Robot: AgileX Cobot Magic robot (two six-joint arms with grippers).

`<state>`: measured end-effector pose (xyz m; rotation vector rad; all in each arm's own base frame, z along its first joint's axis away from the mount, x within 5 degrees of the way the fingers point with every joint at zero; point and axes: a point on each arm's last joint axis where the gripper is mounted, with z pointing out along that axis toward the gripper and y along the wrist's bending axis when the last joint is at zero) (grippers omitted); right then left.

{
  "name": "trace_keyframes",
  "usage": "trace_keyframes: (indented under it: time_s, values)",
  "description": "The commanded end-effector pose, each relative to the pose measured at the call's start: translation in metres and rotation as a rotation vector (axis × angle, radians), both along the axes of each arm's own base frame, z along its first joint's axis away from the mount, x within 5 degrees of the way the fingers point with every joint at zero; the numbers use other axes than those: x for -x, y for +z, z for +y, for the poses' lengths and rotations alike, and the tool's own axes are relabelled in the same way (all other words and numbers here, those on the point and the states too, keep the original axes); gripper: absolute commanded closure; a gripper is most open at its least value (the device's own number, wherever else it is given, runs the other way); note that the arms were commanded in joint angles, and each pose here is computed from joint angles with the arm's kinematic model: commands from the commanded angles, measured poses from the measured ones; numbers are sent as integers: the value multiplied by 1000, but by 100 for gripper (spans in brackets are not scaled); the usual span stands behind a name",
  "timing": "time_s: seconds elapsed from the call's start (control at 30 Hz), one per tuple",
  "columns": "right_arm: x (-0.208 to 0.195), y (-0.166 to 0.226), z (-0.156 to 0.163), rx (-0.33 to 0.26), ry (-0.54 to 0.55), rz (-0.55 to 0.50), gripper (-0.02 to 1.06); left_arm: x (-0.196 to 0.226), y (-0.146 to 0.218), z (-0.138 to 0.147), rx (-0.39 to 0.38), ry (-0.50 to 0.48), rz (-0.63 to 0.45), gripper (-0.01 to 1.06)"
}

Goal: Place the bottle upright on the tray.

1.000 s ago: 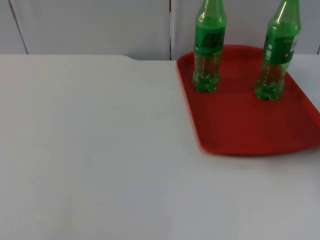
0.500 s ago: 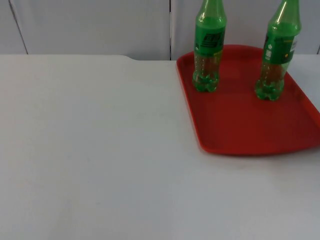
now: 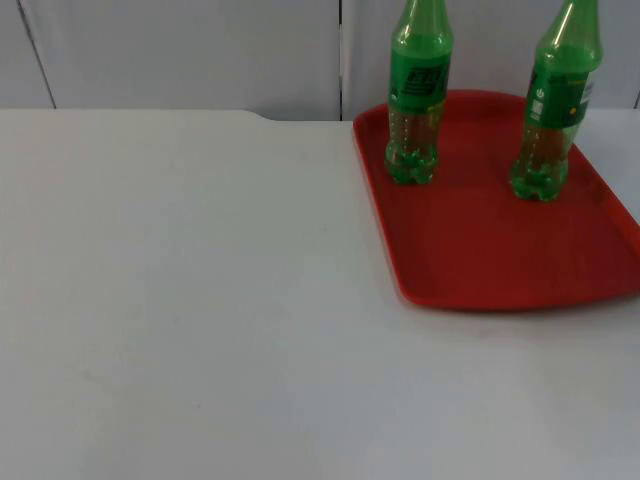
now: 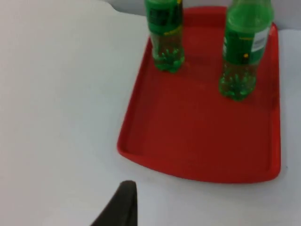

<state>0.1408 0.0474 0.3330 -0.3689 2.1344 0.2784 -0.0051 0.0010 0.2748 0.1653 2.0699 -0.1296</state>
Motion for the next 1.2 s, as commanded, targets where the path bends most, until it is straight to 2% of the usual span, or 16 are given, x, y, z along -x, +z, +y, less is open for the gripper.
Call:
trace_keyframes:
  time_s: [0.0, 0.27, 0.5, 0.83, 1.17]
  values:
    - [17, 5, -2, 4, 30, -22, -1, 0, 0, 0, 7, 0, -10, 0]
    - [44, 9, -8, 12, 52, -79, -1, 0, 0, 0, 7, 0, -10, 0]
    - [68, -14, -14, 22, 52, -112, -1, 0, 0, 0, 7, 0, -10, 0]
    - [112, -19, -25, 11, 58, -231, -1, 0, 0, 0, 7, 0, -10, 0]
    - [144, -28, -45, -7, -100, -248, -1, 0, 0, 0, 7, 0, -10, 0]
